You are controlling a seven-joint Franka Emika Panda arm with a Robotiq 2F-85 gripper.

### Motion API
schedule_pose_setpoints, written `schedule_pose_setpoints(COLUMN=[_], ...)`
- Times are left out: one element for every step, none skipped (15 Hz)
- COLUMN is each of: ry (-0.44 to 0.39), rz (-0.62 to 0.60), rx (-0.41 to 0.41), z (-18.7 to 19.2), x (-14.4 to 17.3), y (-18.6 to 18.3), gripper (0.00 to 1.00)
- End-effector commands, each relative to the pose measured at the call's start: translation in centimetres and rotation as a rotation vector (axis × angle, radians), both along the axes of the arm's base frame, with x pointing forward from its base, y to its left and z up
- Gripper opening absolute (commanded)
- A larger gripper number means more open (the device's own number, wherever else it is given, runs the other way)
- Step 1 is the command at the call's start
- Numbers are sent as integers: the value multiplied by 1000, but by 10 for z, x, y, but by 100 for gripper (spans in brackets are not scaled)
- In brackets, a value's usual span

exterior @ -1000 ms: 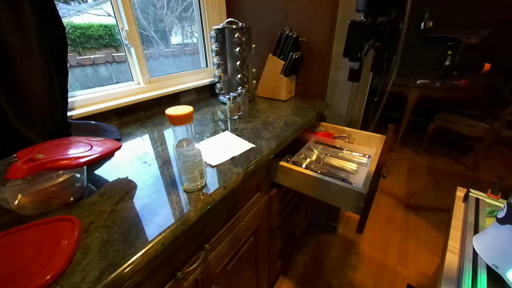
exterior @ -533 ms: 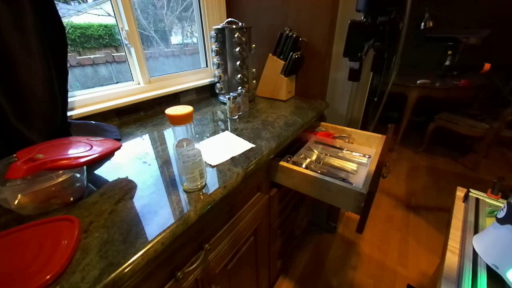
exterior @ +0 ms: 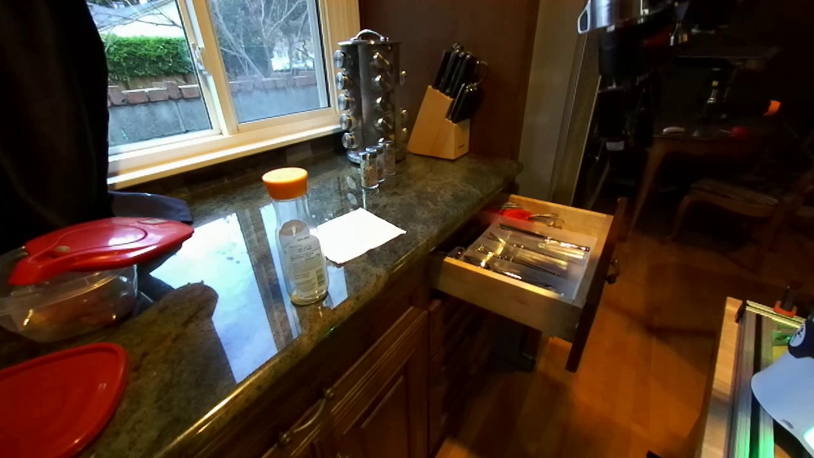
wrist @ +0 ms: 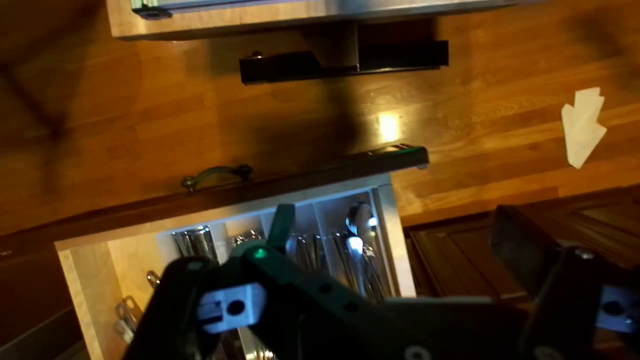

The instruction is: Close the open drawer.

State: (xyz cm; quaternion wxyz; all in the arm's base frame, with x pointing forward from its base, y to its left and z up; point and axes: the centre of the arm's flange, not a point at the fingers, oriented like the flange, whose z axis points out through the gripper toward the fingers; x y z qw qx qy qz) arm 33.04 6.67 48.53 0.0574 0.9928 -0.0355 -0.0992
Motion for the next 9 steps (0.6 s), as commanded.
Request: schedule_pose_setpoints(ry=[57, 89, 119, 134, 153, 159, 151, 138, 154], rz=[85, 108, 141, 167, 197, 223, 240, 217, 198], rx=[-95, -119, -123, -132, -125, -119, -115, -112, -114], z=[-43, -55, -65, -76, -86, -96, -105, -110, -94], x=[-25, -28, -32, -34, -37, -38, -37, -33, -30], y=[-58, -72, -83, -94, -102, -108, -115, -120, -105], gripper=[100, 100, 100, 100, 100, 100, 100, 100, 100])
